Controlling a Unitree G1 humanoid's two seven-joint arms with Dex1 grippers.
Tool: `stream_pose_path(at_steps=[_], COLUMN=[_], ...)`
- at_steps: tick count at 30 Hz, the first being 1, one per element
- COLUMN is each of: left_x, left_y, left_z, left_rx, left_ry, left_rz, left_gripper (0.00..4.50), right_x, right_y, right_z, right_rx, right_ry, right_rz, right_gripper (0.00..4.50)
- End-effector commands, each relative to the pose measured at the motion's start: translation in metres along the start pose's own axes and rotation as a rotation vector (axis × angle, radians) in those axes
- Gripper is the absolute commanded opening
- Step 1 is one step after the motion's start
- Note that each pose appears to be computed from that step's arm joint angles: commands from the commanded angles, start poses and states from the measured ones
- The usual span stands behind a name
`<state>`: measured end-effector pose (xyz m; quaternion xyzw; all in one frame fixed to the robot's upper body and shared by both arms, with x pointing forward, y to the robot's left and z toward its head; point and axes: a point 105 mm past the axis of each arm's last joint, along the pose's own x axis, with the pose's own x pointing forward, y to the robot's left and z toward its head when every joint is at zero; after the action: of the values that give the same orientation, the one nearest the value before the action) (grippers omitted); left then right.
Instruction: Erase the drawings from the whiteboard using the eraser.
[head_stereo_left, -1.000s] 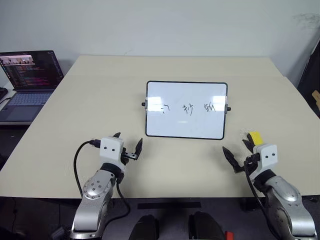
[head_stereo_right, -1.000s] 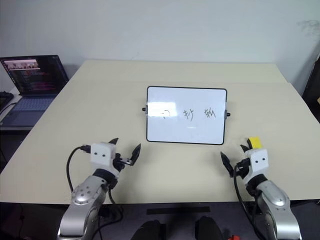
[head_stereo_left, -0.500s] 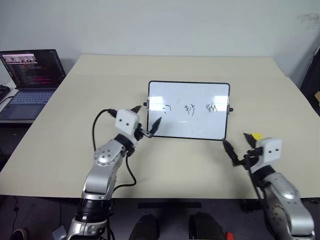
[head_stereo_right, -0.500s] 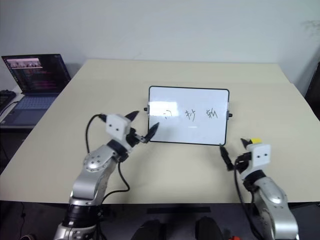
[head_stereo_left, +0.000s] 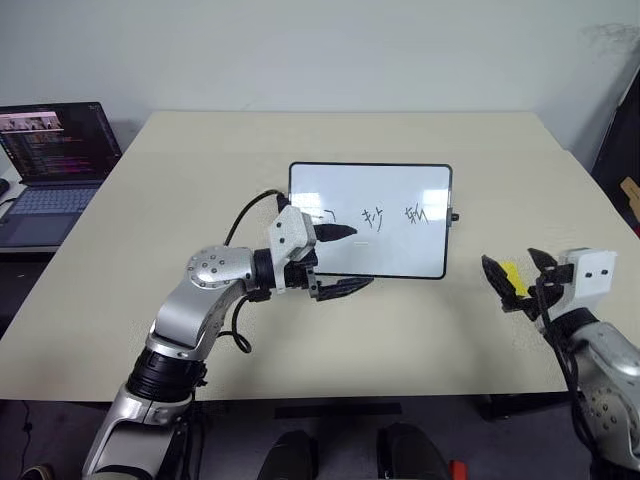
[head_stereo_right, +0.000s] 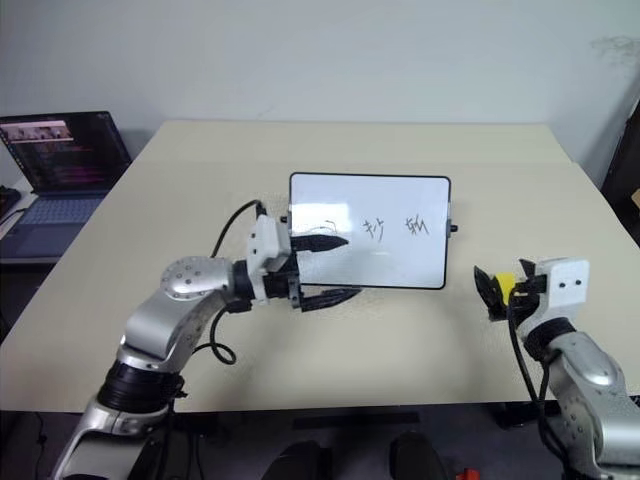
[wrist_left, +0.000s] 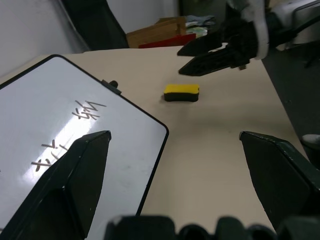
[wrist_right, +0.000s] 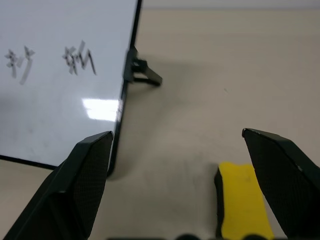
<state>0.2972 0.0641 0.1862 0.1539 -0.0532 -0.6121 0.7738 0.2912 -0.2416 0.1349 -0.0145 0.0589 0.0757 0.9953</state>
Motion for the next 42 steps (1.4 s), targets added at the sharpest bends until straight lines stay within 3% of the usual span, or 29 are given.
stream_pose_path(at_steps=[1, 11, 25, 28, 35, 36, 42], left_x=[0.0, -0.003, -0.009, -0.009, -0.013, -0.013, -0.019], left_y=[0.002, 0.001, -0.003, -0.004, -0.005, -0.005, 0.002], left_z=[0.012, 0.003, -0.006, -0.007, -0.012, -0.013, -0.018], left_rx=[0.052, 0.043, 0.032, 0.03, 0.015, 0.008, -0.025], left_ry=[-0.013, 0.002, 0.015, 0.017, 0.021, 0.023, 0.029], left_rz=[-0.033, -0.038, -0.003, 0.0, 0.022, 0.031, 0.153], left_gripper=[4.5, 4.5, 4.5, 4.5, 4.5, 4.5, 4.5], right_x=[0.009, 0.036, 0.049, 0.051, 0.052, 0.052, 0.044], right_y=[-0.016, -0.042, -0.056, -0.057, -0.056, -0.056, -0.042], right_z=[0.003, -0.019, -0.029, -0.032, -0.034, -0.033, -0.022], right_rx=[-0.01, -0.012, -0.013, -0.01, 0.007, 0.016, 0.012], right_ry=[0.032, 0.162, 0.203, 0.21, 0.213, 0.206, 0.156], right_rz=[-0.059, -0.107, -0.11, -0.116, -0.112, -0.111, -0.068], right_gripper=[4.48, 4.48, 4.48, 3.92, 1.46, 1.28, 1.27])
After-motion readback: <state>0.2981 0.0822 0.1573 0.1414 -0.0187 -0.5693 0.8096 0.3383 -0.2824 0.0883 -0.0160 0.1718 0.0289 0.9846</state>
